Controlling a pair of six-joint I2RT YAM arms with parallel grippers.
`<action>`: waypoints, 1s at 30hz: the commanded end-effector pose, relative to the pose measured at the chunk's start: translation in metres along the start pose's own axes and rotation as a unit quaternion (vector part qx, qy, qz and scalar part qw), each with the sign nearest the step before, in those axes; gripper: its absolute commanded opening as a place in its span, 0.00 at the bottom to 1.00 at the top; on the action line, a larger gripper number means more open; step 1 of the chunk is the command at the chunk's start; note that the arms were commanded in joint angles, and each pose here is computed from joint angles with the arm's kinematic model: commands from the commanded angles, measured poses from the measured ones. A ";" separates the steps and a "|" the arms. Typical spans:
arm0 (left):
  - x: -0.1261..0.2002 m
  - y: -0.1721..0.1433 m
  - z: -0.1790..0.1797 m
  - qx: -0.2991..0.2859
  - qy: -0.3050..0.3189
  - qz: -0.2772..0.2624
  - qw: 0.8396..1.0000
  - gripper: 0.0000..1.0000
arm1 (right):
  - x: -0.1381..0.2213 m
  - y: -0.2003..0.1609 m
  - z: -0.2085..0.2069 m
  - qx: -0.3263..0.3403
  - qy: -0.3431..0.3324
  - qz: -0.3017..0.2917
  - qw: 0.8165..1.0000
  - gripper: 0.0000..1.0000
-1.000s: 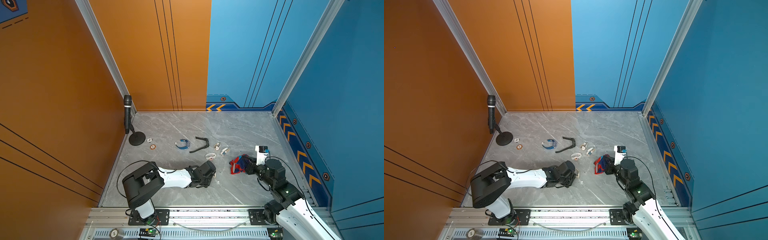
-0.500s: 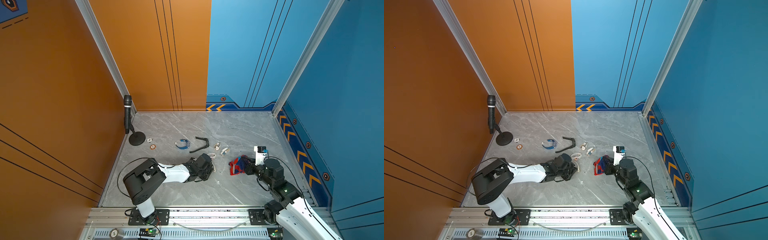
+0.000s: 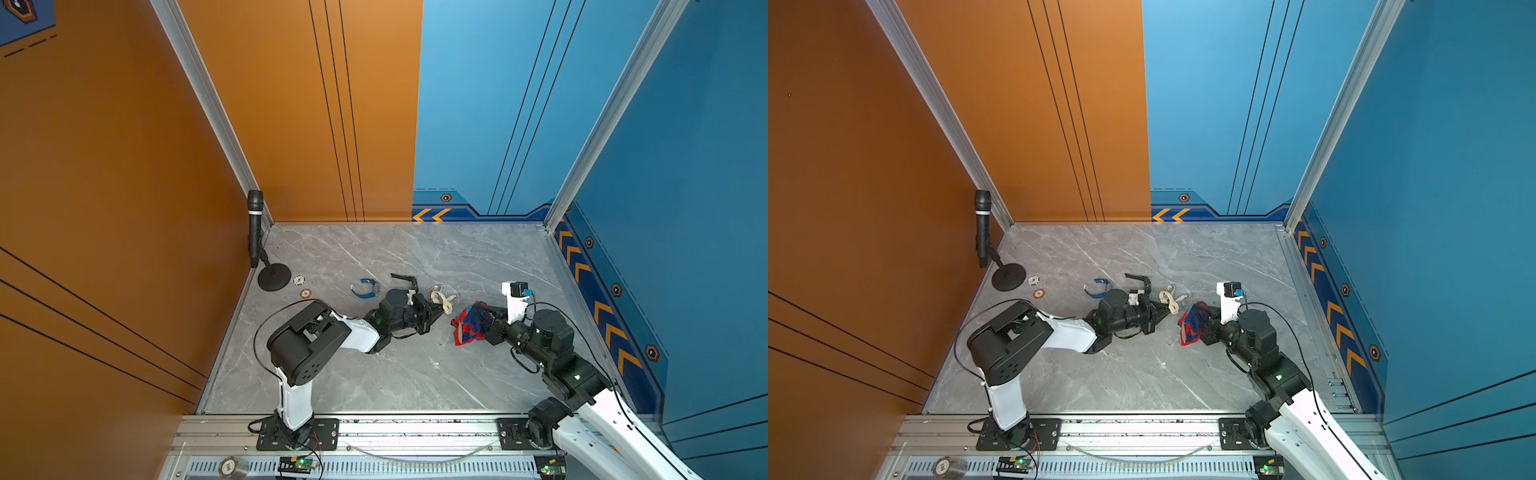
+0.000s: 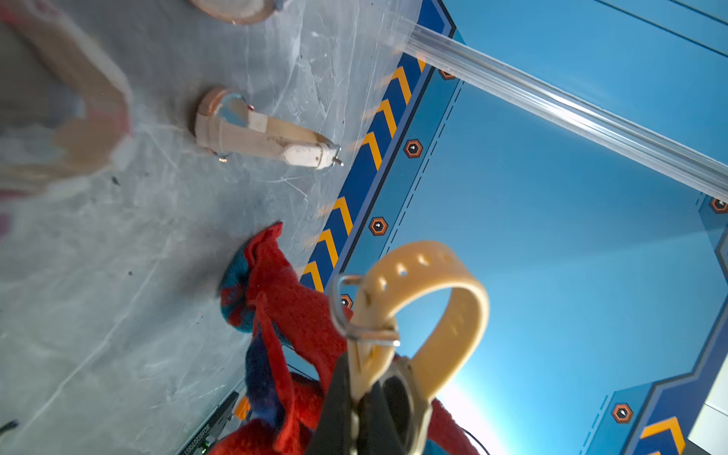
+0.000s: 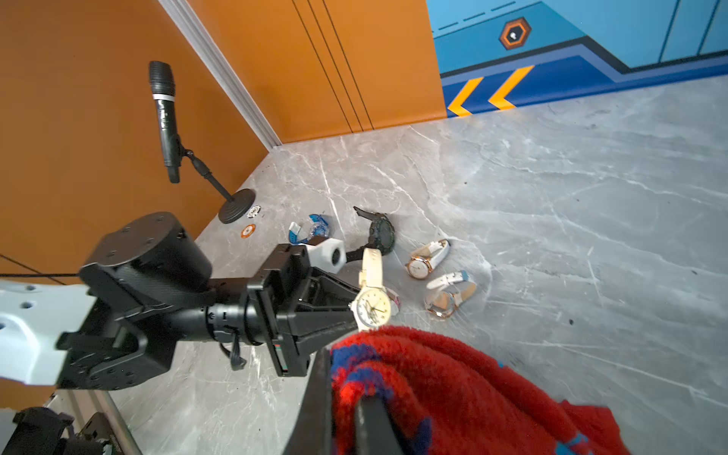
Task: Wipe the watch dial
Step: Pick up the watch at the center of the board, then wipe the dirt from the watch dial.
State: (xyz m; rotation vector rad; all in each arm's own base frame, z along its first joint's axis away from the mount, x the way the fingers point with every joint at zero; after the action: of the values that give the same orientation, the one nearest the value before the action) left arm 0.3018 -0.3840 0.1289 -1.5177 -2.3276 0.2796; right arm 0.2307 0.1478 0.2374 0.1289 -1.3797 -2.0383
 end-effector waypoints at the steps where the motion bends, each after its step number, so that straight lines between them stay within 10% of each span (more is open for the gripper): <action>1: 0.000 -0.025 -0.039 -0.044 -0.060 0.063 0.995 0.00 | 0.010 0.020 0.013 0.018 0.015 -0.025 0.999 0.00; 17: 0.024 -0.062 -0.043 -0.271 -0.041 0.168 0.947 0.00 | 0.018 0.027 -0.004 0.021 -0.042 -0.022 0.999 0.00; 30: 0.046 -0.058 -0.040 -0.419 0.004 0.145 0.896 0.00 | -0.007 0.003 0.003 -0.059 -0.032 0.119 0.991 0.00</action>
State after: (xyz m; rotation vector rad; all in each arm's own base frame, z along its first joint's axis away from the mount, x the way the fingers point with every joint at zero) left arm 0.2500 -0.3713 0.1856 -2.1997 -2.2783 -0.5865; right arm 0.2425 0.1464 0.2400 -0.1190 -1.3288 -1.9642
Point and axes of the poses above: each gripper's point midway between its finger pads, its own x axis back along the fingers, its own z axis along the line the jaws close on, y = z × x, the point moved 1 cm from there along x, back along the fingers, and after that the axes turned 2 degrees about -x, right-handed, at the moved point
